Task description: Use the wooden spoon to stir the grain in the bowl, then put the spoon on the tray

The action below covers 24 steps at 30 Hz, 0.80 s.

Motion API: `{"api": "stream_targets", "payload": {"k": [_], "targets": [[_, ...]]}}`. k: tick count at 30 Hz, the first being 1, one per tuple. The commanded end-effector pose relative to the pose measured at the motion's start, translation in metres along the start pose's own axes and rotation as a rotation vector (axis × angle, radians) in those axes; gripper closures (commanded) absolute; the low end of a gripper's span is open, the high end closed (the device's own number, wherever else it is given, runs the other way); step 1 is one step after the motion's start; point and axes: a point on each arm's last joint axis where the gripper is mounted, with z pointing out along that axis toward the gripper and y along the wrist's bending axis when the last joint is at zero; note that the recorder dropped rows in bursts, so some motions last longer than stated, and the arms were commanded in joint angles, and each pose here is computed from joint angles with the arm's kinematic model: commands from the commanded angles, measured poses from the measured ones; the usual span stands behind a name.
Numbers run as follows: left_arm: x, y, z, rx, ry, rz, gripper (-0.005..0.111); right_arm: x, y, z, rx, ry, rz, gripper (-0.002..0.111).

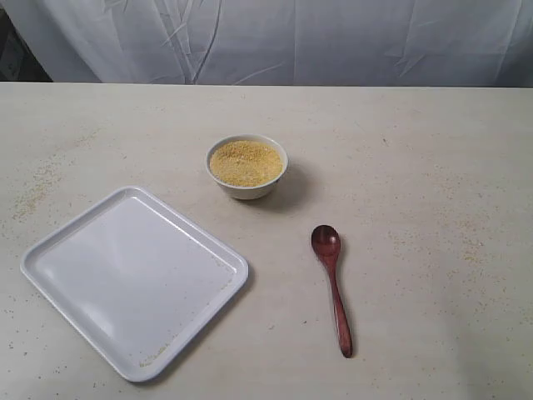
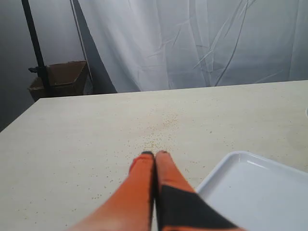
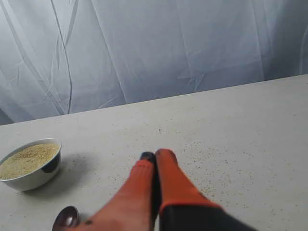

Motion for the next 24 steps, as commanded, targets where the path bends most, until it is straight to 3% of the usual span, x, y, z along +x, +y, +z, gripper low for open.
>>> {"api": "stream_targets", "payload": {"k": [1, 11, 18, 24], "targets": [[0.001, 0.000, 0.000, 0.005, -0.006, -0.001, 0.106, 0.000, 0.000, 0.000, 0.004, -0.012, -0.006, 0.107], [0.001, 0.000, 0.000, 0.005, -0.006, -0.001, 0.106, 0.000, 0.000, 0.000, 0.004, -0.014, -0.007, 0.107], [0.001, 0.000, 0.000, 0.005, -0.006, -0.001, 0.106, -0.008, 0.001, -0.001, -0.017, -0.096, 0.136, 0.107], [0.001, 0.000, 0.000, 0.005, -0.006, -0.001, 0.106, -0.058, 0.008, -0.010, -0.035, -0.263, 0.156, 0.109]]}}
